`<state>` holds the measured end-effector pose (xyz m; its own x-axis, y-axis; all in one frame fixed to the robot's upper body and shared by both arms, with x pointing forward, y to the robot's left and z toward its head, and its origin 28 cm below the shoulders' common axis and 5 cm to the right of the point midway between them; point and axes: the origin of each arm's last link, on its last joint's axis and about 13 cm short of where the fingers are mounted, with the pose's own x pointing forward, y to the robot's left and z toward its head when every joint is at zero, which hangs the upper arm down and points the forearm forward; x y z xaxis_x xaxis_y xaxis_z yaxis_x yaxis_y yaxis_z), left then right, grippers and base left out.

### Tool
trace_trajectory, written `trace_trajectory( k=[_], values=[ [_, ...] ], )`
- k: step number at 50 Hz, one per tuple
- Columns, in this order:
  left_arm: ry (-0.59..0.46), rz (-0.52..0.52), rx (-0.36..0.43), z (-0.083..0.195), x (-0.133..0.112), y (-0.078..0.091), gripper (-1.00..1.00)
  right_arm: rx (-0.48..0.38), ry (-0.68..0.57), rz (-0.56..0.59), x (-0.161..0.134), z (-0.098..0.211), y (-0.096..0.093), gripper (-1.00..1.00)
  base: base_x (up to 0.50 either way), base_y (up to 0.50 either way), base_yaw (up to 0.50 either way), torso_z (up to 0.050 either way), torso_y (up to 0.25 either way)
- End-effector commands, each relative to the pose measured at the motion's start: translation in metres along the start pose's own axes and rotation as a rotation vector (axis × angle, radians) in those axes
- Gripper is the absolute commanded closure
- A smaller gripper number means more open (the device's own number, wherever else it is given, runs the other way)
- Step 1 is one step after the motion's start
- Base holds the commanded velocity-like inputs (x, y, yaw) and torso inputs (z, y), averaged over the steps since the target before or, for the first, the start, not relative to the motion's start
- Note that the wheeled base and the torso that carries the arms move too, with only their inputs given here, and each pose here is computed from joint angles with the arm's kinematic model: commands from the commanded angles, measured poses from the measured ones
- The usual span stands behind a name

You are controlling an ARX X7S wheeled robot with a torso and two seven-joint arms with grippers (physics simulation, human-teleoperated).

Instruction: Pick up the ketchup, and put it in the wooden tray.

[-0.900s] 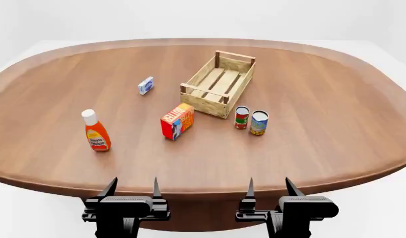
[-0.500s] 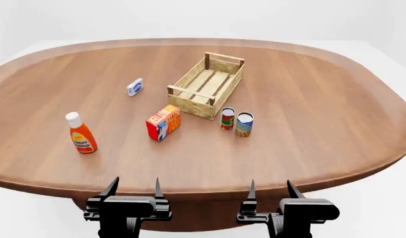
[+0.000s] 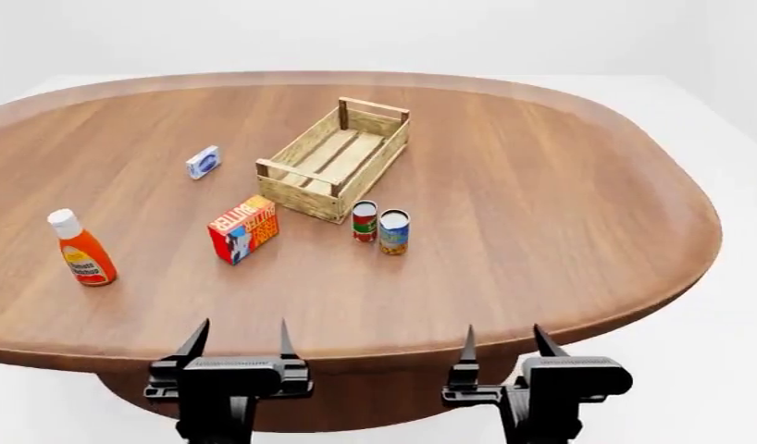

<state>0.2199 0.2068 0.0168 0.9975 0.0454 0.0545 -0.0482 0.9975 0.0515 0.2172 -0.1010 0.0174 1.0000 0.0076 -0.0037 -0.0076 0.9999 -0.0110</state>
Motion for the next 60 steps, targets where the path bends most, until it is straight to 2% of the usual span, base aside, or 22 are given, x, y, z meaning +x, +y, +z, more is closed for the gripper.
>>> trace_trajectory(
  k=[1, 6, 13, 21, 27, 31, 37, 42, 47, 52, 60],
  values=[
    [-0.034, 0.020, 0.014, 0.006, 0.005, 0.004, -1.00, -0.004, -0.031, -0.002, 0.006, 0.014, -0.008, -1.00, 0.00, 0.00, 0.00, 0.000, 0.000],
    [-0.059, 0.011, 0.024, 0.009, 0.004, 0.005, -1.00, -0.057, -0.039, 0.002, 0.009, 0.025, -0.014, -1.00, 0.00, 0.00, 0.00, 0.000, 0.000],
    [-0.107, 0.031, 0.035, 0.019, 0.006, 0.010, -1.00, -0.124, -0.048, 0.038, 0.020, 0.043, -0.023, -1.00, 0.00, 0.00, 0.50, 0.000, 0.000],
    [-0.170, 0.083, 0.093, 0.042, 0.022, 0.026, -1.00, -0.173, -0.040, 0.087, 0.033, 0.057, -0.026, -1.00, 0.00, 0.00, 0.50, 0.000, 0.000],
    [-0.150, 0.093, 0.112, 0.049, 0.030, 0.036, -1.00, -0.176, -0.038, 0.092, 0.040, 0.065, -0.030, -1.00, 0.00, 0.00, 0.50, 0.000, 0.000],
    [-0.131, 0.059, 0.142, 0.054, 0.034, 0.039, -1.00, -0.179, -0.036, 0.089, 0.044, 0.072, -0.031, -1.00, 0.00, 0.00, 0.50, 0.000, 0.000],
    [-0.125, 0.008, 0.187, 0.076, 0.045, 0.042, -1.00, -0.213, 0.004, 0.059, 0.055, 0.084, -0.030, -1.00, 0.00, 0.08, 0.17, 0.000, 0.000],
    [-0.082, -0.045, 0.197, 0.095, 0.055, 0.045, -1.00, -0.192, 0.037, 0.103, 0.062, 0.100, -0.026, -1.00, 0.01, 0.00, 0.00, 0.000, 0.000],
    [-0.072, -0.077, 0.197, 0.112, 0.061, 0.048, -1.00, -0.174, 0.054, 0.124, 0.065, 0.117, -0.024, -1.00, 0.46, 0.08, 0.00, 0.000, 0.000],
    [-0.099, -0.091, 0.187, 0.123, 0.066, 0.051, -1.00, -0.191, 0.048, 0.137, 0.065, 0.128, -0.023, -1.00, 0.49, 0.08, 0.00, 0.000, 0.000],
    [-0.109, -0.092, 0.194, 0.125, 0.069, 0.057, -1.00, -0.197, 0.040, 0.135, 0.062, 0.134, -0.024, -1.00, 0.49, 0.08, 0.00, 0.000, 0.000]
  ],
)
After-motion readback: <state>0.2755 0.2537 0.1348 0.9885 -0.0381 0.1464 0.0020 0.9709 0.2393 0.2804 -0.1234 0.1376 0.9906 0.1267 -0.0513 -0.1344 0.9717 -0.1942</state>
